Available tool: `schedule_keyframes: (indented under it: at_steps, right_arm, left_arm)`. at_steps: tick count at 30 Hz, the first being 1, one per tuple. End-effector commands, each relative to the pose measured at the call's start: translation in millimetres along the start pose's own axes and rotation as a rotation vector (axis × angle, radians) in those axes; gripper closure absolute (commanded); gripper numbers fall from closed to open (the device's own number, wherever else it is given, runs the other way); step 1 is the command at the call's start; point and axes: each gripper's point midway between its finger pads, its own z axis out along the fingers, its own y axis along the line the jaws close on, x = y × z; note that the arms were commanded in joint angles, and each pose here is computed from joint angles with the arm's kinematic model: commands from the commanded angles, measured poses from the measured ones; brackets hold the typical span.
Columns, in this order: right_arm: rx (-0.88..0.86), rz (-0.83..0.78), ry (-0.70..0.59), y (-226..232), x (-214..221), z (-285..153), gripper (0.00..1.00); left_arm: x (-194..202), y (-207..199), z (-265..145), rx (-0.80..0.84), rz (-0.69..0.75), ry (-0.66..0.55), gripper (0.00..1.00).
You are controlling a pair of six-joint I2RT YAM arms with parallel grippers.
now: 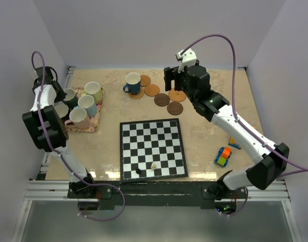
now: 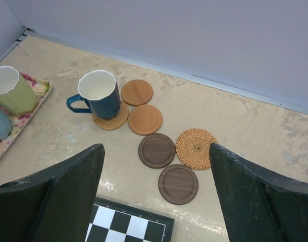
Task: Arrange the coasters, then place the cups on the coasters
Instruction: Pick up the cup from the tray.
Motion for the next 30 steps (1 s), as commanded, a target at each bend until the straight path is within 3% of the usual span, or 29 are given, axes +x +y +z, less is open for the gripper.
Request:
schedule_keyframes:
  at_steps: [1, 12, 23, 25, 30]
  right_arm:
    - [0.019, 0.017, -0.049, -3, -24, 0, 0.12]
    - [0.027, 0.012, -0.061, -3, -30, 2, 0.12]
    - [0.011, 0.026, -0.066, -2, -30, -4, 0.12]
    - [0.021, 0.028, -0.068, -4, -31, -5, 0.12]
    - [0.043, 0.032, -0.091, -10, -39, -12, 0.12]
  left_arm:
    - [-50, 3, -16, -0.012, -0.008, -0.147, 1.00]
    - [-109, 0, -76, 0.016, 0.012, -0.396, 1.00]
    - [-144, -1, -130, -0.039, 0.110, -0.524, 1.00]
    - [-151, -6, -148, -0.100, 0.161, -0.562, 1.00]
    - [-167, -50, -186, -0.076, 0.274, -0.642, 1.00]
